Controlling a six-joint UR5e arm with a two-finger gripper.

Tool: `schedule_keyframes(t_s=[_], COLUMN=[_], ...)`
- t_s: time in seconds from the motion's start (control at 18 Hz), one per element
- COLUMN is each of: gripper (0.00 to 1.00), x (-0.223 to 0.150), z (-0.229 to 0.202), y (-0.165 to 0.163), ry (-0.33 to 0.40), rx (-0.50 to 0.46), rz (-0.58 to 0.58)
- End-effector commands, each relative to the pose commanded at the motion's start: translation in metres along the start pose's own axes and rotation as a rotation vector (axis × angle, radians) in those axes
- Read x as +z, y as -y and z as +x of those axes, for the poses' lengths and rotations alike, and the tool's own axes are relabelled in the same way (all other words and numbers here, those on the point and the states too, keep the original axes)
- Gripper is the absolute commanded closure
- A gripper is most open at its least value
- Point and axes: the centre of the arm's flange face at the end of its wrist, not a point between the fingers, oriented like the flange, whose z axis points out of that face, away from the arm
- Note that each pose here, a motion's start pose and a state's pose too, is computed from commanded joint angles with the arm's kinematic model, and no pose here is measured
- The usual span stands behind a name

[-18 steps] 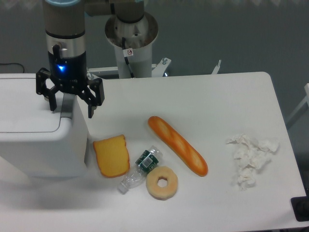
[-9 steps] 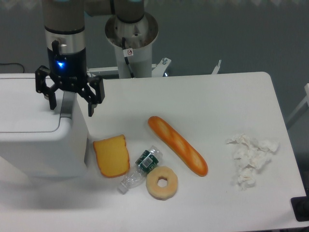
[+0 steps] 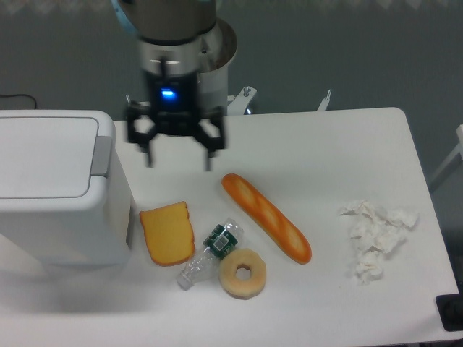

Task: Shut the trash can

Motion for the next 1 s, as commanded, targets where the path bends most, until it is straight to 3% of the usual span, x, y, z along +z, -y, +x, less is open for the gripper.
schedule_keyframes(t_s=[0.5,0.83,1.0], gripper=[0.00,0.00,0.00], x=[0.096,0.146,0.171], z=[-0.137,-0.184,-0.200], y=[-0.046,-0.064,-0.075], ry=[-0.040,-0.097,-0.094], rx=[0.166,0.437,0.532], rz=[-0.136,-0.185,-0.276])
